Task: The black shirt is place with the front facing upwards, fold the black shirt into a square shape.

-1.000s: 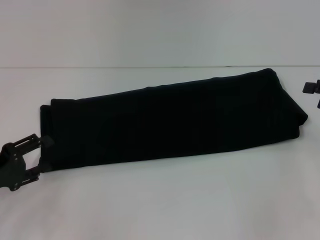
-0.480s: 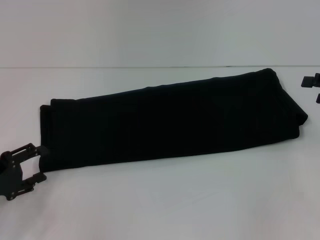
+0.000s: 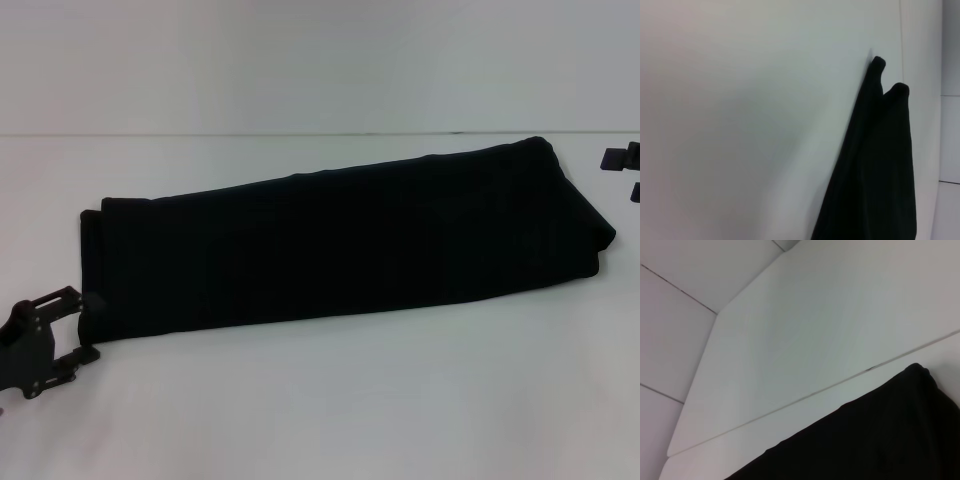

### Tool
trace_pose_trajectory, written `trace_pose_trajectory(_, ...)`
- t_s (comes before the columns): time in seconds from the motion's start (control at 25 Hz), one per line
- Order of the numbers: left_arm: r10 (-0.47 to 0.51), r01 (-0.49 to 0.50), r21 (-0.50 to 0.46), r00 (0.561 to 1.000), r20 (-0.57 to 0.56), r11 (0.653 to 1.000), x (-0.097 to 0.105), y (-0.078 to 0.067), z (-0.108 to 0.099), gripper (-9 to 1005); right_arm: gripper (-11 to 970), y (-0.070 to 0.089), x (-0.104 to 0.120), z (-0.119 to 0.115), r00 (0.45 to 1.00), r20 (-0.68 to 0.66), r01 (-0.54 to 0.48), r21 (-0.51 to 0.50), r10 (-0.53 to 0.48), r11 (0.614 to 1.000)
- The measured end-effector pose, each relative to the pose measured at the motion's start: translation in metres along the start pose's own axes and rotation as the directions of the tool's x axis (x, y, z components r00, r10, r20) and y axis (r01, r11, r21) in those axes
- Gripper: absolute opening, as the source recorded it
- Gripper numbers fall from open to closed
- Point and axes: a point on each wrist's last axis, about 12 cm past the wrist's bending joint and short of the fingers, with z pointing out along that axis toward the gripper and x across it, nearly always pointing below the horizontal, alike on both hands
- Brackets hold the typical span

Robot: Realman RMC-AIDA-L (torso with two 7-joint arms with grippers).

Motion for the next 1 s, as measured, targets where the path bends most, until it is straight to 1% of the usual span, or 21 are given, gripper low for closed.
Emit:
trace_pose_trajectory(0.24, -0.015, 0.015, -0.006, 1.0, 0.001, 1.0, 0.001, 0.0, 0.008, 763, 947, 0.0, -0.001, 0.0, 1.0, 0.006, -0.004, 0.0, 0.004, 1.0)
trace_pose_trajectory(0.36, -0.013, 0.013, -0.015, 1.0, -0.003, 1.0, 0.001, -0.002, 0.011, 760, 947, -0.001, -0.001, -0.001, 1.0, 0.009, -0.005, 0.002, 0.005, 1.0)
trace_pose_trajectory(0.56, 0.006, -0.006, -0.017, 1.0, -0.014, 1.0, -0.001, -0.012, 0.025, 758, 947, -0.002, -0.001, -0.002, 1.0, 0.011, -0.006, 0.005, 0.006, 1.0)
trace_pose_trajectory(0.68, 0.038, -0.038, -0.006, 0.999, -0.025, 0.999, -0.002, -0.023, 0.035, 758, 947, -0.002, -0.001, -0.002, 1.0, 0.013, -0.007, 0.006, 0.007, 1.0)
trace_pose_trajectory(0.72, 0.058, -0.058, 0.012, 0.998, -0.026, 0.998, -0.002, -0.028, 0.037, 758, 948, -0.002, 0.0, -0.002, 1.0, 0.013, -0.008, 0.007, 0.008, 1.0)
trace_pose_trajectory(0.8, 0.104, -0.102, 0.077, 0.994, -0.024, 0.992, -0.003, -0.04, 0.04, 757, 948, -0.003, 0.0, -0.002, 1.0, 0.013, -0.009, 0.008, 0.009, 1.0)
trace_pose_trajectory(0.88, 0.134, -0.131, 0.148, 0.991, -0.013, 0.98, -0.003, -0.047, 0.038, 757, 948, -0.003, 0.0, -0.003, 1.0, 0.015, -0.013, 0.007, 0.013, 1.0)
trace_pose_trajectory(0.92, 0.141, -0.137, 0.165, 0.99, -0.009, 0.977, -0.003, -0.048, 0.037, 757, 948, -0.004, 0.001, -0.003, 1.0, 0.015, -0.014, 0.007, 0.014, 1.0)
trace_pose_trajectory(1.0, 0.136, -0.134, 0.163, 0.991, 0.0, 0.977, -0.002, -0.043, 0.034, 757, 948, -0.004, 0.001, -0.003, 1.0, 0.016, -0.017, 0.007, 0.017, 1.0)
